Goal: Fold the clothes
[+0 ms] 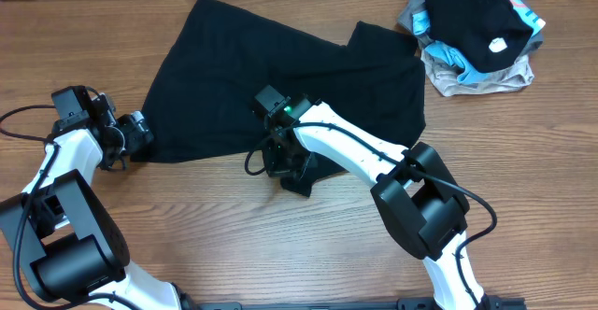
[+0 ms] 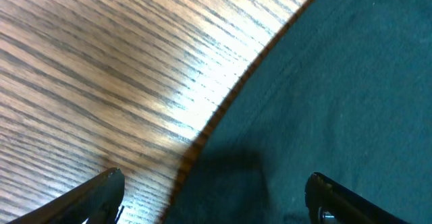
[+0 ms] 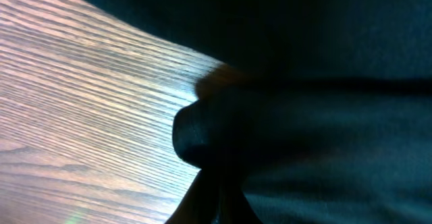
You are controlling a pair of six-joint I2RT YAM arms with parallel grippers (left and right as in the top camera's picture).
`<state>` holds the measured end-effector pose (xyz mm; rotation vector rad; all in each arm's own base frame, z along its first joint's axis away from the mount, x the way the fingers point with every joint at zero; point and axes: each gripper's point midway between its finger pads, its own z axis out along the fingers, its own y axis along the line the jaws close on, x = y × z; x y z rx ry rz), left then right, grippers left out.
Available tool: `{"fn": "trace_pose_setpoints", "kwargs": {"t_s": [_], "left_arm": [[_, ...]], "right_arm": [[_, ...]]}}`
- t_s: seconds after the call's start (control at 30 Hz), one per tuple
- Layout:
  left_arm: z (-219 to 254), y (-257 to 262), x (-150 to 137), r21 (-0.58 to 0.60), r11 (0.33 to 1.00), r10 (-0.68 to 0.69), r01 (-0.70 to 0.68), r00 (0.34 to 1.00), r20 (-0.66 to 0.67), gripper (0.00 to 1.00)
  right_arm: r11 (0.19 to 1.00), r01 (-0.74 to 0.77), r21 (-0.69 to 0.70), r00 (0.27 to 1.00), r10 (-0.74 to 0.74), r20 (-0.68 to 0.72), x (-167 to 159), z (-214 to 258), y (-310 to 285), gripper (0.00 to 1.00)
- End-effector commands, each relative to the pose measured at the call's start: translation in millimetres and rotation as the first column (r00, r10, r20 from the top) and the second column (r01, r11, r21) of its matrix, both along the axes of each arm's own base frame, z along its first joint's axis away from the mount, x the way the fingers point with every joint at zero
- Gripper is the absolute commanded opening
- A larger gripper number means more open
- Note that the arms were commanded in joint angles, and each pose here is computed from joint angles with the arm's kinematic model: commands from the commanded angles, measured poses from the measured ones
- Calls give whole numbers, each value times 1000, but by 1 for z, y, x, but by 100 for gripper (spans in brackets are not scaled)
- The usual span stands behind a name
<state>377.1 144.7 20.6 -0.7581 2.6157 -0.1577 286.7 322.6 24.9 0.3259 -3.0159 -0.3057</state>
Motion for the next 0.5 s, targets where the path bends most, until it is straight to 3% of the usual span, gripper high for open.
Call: {"fn": "trace_pose_setpoints", "kwargs": {"t_s": [0.0,0.2,0.47], "left_arm": [[-12,-2,-5,-32,999,20,-21,999,-25,87],[-15,-5,-11,-41,999,19,-21,999,-51,83],[-17,-7,-17,-39,999,-13,11,997,-77,83]], "right_arm": [[998,63,-25,998,-63,-5,8,-3,-8,4],[993,116,-35,992,-114,52,24,59,-33,4],[975,223,-23,970,-219,109,8,144,-84,4]]}}
